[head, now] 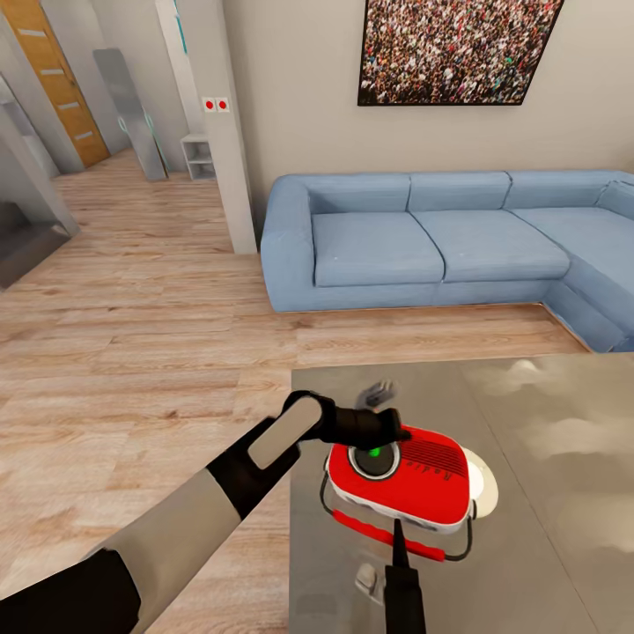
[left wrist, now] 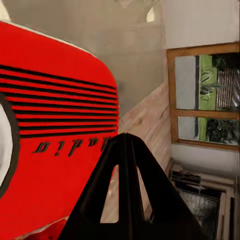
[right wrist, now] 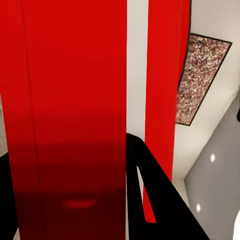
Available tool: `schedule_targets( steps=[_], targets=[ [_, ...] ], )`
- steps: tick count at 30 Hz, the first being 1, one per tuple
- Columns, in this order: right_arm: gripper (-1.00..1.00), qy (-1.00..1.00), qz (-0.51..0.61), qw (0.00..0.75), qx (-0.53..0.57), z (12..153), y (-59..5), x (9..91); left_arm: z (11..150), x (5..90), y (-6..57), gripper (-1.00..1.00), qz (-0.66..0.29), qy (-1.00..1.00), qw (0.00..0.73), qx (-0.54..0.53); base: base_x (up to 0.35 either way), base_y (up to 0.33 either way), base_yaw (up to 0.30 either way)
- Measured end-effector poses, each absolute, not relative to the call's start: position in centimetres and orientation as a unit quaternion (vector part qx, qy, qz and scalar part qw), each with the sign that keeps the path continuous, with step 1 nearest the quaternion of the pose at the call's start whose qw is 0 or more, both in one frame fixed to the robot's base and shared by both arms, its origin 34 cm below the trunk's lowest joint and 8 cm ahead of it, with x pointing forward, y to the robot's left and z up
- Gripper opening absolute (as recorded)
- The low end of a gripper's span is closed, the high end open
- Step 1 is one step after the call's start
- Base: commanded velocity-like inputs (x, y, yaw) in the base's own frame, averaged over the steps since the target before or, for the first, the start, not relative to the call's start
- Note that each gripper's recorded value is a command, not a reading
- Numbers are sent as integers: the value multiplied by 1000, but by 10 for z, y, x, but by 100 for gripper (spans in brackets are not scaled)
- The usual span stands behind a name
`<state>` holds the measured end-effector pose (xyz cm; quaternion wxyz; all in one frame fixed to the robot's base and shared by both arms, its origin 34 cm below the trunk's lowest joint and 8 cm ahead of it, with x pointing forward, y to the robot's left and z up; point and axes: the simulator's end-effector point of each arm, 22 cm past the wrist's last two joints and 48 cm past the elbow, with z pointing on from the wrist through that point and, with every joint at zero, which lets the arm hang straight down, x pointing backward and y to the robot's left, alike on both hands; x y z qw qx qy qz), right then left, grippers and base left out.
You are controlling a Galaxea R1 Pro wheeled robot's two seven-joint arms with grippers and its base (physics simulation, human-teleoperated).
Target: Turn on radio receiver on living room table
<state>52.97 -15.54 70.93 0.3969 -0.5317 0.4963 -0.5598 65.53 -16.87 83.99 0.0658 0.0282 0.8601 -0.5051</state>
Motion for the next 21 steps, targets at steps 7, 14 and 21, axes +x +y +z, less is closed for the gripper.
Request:
schedule_targets(
  steps=[7, 14, 21],
  targets=[
    [-100, 499, -558, 395, -533, 708, -156, 530, 867, 655, -177, -100, -524, 846, 85, 48, 0, 0, 0],
    [-100, 499, -558, 393, -534, 706, -159, 529, 897, 655, -185, -100, -543, 830, 109, 69, 0, 0, 0],
    [-100, 505, -555, 390, -534, 703, -162, 531, 903, 680, -128, -100, -521, 832, 169, 82, 0, 0, 0]
  ],
)
